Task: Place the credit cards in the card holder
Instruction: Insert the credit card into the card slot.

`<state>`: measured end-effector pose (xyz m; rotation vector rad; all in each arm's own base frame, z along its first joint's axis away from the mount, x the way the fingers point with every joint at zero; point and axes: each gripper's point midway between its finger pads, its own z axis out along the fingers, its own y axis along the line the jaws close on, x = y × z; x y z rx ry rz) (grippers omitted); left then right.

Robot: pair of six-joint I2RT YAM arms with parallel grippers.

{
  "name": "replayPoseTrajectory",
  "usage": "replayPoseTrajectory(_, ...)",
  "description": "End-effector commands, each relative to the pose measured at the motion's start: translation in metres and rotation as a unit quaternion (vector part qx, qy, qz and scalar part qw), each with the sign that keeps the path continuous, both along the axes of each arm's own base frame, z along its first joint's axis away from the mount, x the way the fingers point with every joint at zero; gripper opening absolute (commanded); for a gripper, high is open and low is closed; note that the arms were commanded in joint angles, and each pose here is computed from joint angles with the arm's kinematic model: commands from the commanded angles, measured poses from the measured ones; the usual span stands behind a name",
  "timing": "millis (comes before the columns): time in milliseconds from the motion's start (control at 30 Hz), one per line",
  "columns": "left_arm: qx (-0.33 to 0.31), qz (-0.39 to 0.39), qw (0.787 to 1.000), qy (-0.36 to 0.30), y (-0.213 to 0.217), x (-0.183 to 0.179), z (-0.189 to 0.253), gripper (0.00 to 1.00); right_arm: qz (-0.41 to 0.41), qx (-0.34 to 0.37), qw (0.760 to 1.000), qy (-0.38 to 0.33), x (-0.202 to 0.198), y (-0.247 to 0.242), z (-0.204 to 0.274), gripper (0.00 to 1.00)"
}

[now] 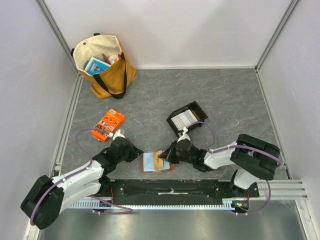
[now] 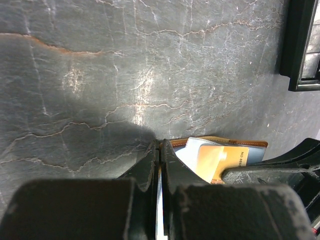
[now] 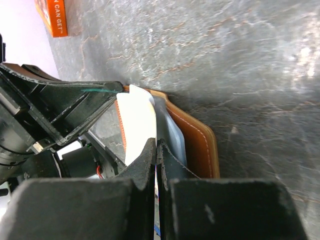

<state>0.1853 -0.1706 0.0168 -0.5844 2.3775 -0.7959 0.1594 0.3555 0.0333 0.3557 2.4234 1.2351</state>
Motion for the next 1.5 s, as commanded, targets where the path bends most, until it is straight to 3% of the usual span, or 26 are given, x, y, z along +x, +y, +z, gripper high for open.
replayPoseTrajectory(0,0.029,0.02,0.998,0.049,0.016,-0.018,-0.024,0.02,-0.037,-0.045,0.998,-0.012,0.008,-0.022,-0.017,0.0)
replayPoseTrajectory(300,0.028,0.021,0.998,0.048,0.014,-0.016,-0.026,0.02,0.018,-0.026,0.999,-0.003,-0.007,-0.012,-0.016,0.0)
replayPoseTrajectory(533,0.038,0.02,0.998,0.045,0.015,-0.013,-0.028,0.02,0.154,-0.026,0.988,-0.009,-0.026,0.012,-0.005,0.0)
replayPoseTrajectory(867,0.042,0.029,0.998,0.044,0.018,-0.011,-0.029,0.02,0.158,-0.111,0.981,-0.027,-0.015,-0.006,0.004,0.0)
replayPoseTrajectory(1433,0.024,0.029,0.999,0.032,0.015,-0.01,-0.024,0.02,0.141,-0.093,0.985,-0.033,-0.013,-0.015,0.021,0.0)
replayPoseTrajectory(1467,0.009,0.018,0.999,0.025,0.008,-0.009,-0.019,0.08,0.142,-0.092,0.985,-0.03,-0.013,-0.015,0.019,0.0)
